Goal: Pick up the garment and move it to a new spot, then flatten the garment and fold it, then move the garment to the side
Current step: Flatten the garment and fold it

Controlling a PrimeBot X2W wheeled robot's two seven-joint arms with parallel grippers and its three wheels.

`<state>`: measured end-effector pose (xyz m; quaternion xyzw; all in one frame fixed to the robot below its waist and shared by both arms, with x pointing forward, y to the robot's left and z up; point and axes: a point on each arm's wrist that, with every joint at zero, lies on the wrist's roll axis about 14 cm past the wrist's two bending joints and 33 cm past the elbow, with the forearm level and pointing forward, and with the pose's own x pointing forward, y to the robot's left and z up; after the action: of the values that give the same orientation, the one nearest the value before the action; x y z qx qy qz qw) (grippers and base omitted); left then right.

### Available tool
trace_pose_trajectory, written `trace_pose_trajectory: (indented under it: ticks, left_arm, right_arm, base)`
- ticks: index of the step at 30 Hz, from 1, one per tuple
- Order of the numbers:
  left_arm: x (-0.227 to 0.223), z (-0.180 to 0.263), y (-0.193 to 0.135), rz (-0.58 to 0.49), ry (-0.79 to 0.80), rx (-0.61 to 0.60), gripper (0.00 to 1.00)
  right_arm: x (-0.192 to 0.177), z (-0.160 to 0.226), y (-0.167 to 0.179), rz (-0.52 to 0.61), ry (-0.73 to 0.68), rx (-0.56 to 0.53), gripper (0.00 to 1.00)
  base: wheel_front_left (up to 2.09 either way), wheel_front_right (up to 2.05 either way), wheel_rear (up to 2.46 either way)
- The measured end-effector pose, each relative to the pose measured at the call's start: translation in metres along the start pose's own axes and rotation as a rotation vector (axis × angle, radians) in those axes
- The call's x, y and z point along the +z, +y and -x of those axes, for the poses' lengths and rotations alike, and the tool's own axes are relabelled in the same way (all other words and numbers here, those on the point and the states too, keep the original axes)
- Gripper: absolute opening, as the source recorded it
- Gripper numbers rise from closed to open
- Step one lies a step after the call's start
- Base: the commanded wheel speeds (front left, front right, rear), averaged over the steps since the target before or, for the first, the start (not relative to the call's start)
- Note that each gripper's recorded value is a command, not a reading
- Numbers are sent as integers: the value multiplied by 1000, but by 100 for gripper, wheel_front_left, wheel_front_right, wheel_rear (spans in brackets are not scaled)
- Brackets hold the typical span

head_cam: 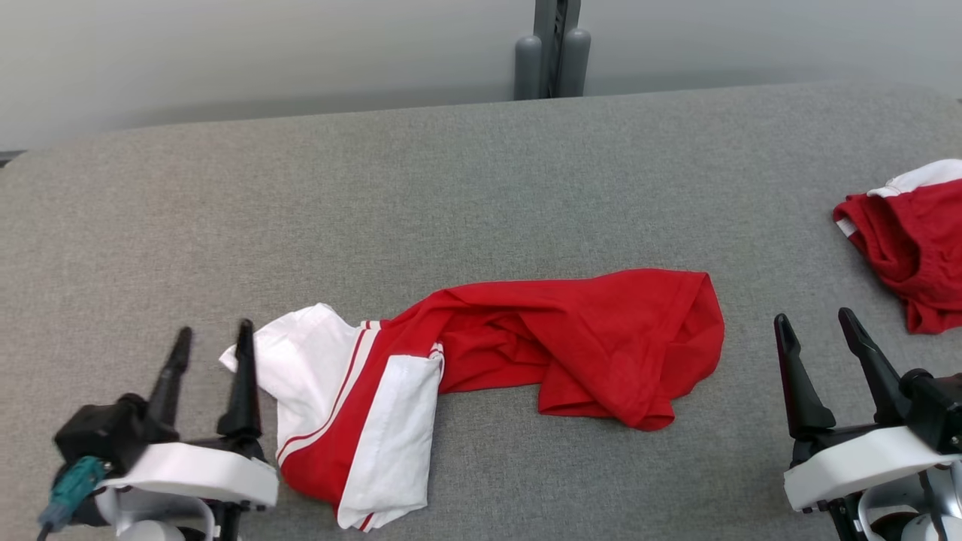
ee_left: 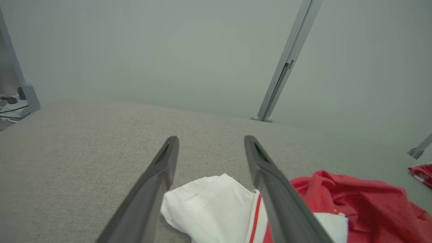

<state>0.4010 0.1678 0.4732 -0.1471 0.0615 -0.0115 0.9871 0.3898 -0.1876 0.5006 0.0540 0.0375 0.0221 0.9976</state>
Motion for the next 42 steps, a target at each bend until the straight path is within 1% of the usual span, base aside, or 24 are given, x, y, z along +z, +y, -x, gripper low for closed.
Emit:
trace_pose_trajectory:
  ticks: [4,8,10,15,21,37,42]
  left_arm:
    - [37,4,9,-40,-140,34,100]
    - [57,16,20,-91,-210,66,100]
    - [61,22,26,-107,-221,79,100]
    - [51,39,38,-148,-184,82,100]
    - [43,50,39,-158,-153,65,100]
    - [35,48,39,-141,-105,56,100]
    - [28,34,31,-113,-51,13,100]
  right_arm:
    - [5,4,4,19,-6,9,100]
    - [9,9,6,30,-11,16,100]
    - [10,12,7,35,-11,19,100]
    - [9,20,7,41,-4,16,100]
    - [14,26,7,46,-14,14,100]
    - [10,23,9,27,-1,22,100]
    - [9,18,8,23,1,20,100]
  base:
    - [0,0,0]
    - [0,0,0]
    - [0,0,0]
    - [0,0,0]
    - [0,0,0]
    - [0,0,0]
    - [0,0,0]
